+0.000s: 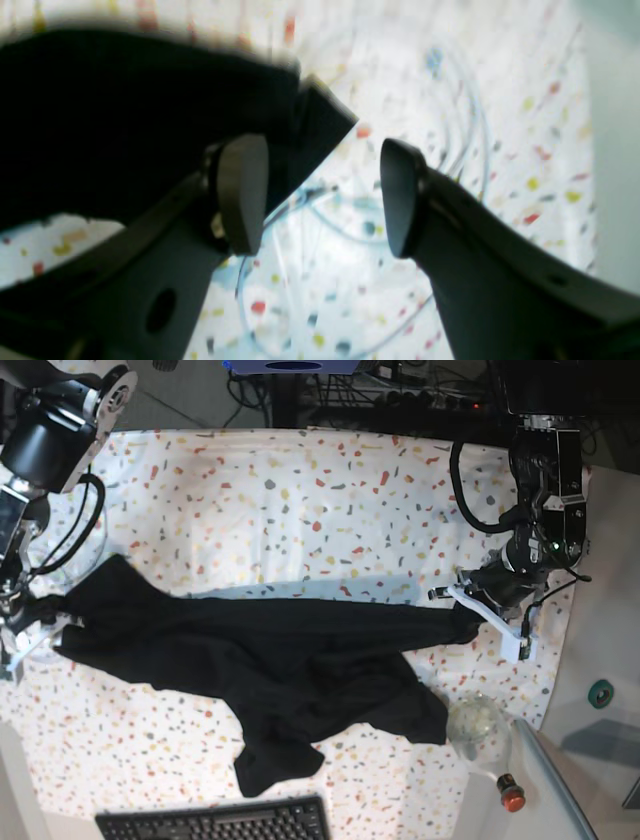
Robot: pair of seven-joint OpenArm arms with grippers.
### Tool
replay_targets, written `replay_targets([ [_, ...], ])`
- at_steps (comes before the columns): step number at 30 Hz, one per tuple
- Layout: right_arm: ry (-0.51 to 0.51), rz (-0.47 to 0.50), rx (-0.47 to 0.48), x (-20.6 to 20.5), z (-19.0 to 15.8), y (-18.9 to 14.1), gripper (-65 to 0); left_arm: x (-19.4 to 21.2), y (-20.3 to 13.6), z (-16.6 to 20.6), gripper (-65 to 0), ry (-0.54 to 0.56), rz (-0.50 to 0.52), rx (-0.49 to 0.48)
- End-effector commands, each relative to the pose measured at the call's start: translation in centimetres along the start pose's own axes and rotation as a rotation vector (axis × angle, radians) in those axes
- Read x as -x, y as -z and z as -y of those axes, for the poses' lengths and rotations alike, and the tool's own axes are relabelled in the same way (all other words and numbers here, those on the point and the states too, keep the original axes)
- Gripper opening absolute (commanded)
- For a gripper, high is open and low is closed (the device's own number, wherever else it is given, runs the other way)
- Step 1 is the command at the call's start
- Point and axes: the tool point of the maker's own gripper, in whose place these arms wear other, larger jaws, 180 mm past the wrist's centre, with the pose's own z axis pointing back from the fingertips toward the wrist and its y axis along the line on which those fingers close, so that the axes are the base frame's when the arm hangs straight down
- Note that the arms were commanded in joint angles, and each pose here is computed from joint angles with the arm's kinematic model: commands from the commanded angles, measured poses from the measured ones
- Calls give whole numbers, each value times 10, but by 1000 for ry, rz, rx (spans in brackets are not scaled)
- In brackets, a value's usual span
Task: Layout the t-shirt on the table in an organized manner, then fold the t-shirt properly
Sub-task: 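Pull the shirt apart with both grippers, stretching it across the table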
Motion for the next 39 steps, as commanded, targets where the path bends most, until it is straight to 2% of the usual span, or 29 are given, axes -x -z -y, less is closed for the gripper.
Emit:
replay_targets([
  [1,18,39,6,-12,4,-6,-309,-19,-5,-7,-650,31,51,-10],
  [4,47,-9,7,20,3,-7,-309,-29,-12,-27,-650,32,74,-52],
  [6,34,-19,26,34,7,-14,-309,-39,-18,-45,-650,11,102,-95],
  [9,2,-21,5,49,-8,-24,-309,-49,-27,-65,-650,1,128,-136],
  [13,-55,-40,-57,66,-32,-38,-309,-58,-29,-68,-650,14,141,-143],
  [16,-90,-71,-109,79,-46,-34,-309,-58,-29,-68,-650,9,142,-143],
  [21,-104,-129,-123,101,-49,-31,-309,-63,-30,-88,-650,7,136,-178],
  [23,-148,-154,-146,112,-58,-31,-309,-61,-29,-84,-650,17,126,-170],
  [26,-227,-125,-190,111,-78,-31,-309,-54,-22,-74,-650,33,104,-149],
  [28,-244,-96,-218,106,-90,-28,-309,-50,-20,-70,-650,35,94,-139],
  [32,-229,-104,-253,104,-101,-11,-309,-53,-21,-70,-650,37,103,-139],
  [39,-226,-69,-273,101,-94,12,-309,-52,-22,-73,-650,38,99,-147],
])
